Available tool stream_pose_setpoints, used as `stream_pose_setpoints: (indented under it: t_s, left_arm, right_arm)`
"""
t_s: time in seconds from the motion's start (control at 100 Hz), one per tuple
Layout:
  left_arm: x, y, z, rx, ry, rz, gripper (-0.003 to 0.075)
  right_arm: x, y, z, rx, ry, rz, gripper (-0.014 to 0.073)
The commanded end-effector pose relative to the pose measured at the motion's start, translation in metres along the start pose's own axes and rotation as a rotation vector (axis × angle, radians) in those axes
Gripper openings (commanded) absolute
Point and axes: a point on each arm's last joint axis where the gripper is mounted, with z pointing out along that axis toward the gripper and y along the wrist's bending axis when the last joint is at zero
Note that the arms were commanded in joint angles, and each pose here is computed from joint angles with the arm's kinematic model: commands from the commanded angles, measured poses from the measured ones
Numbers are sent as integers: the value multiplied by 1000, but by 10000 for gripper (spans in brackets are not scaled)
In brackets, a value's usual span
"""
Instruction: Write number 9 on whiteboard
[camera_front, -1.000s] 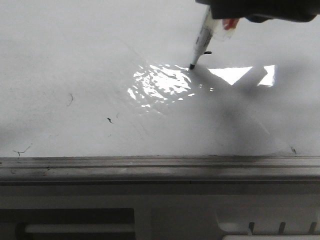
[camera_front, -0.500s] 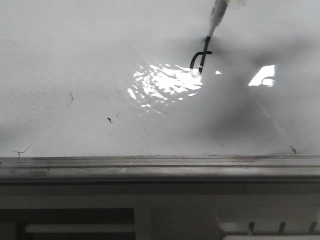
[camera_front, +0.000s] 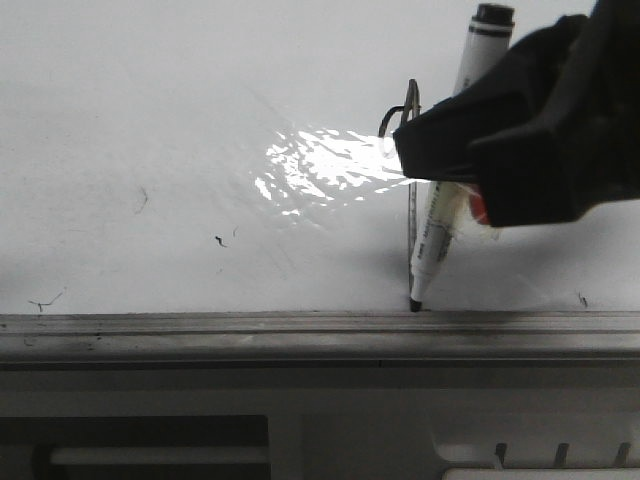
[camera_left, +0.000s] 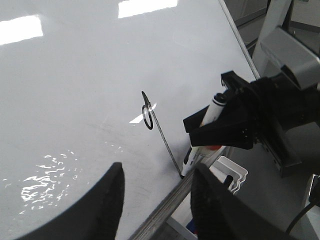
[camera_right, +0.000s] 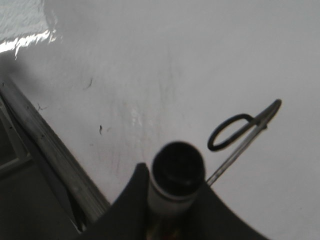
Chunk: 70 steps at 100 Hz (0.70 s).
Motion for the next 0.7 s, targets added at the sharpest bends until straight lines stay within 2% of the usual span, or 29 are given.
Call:
stream_pose_setpoints:
  t_s: [0.0,0.13,0.3,0.45,0.53,0.63,0.69]
  left_arm:
    - [-13,-1,-2,2,-60,-31,275]
    - [-13,-1,-2,2,-60,-31,275]
    - [-12,-4,-2,34,-49,-23,290]
    - [-7,-9,6,134,1,-11,393]
    - [-3,-10,17,214,40,17,393]
    - [4,-19,34,392,60,176,391]
    - [6,-23,46,457,56,182,391]
  right_arm:
    - [4,-1,1,28,-8,-13,-51]
    - [-4,-5,-1,67,-74,-11,-52]
    - [-52,-8,-18,39,-227,-14,-60]
    - [-86,0,-35,-100,-227,-23,-69]
    - [-96,6,-39,-157,-218,-32,-69]
    - [-103,14,-43,-214,-223,-45,-72]
    - [-104,21,-45,-249,-230,-53,-74]
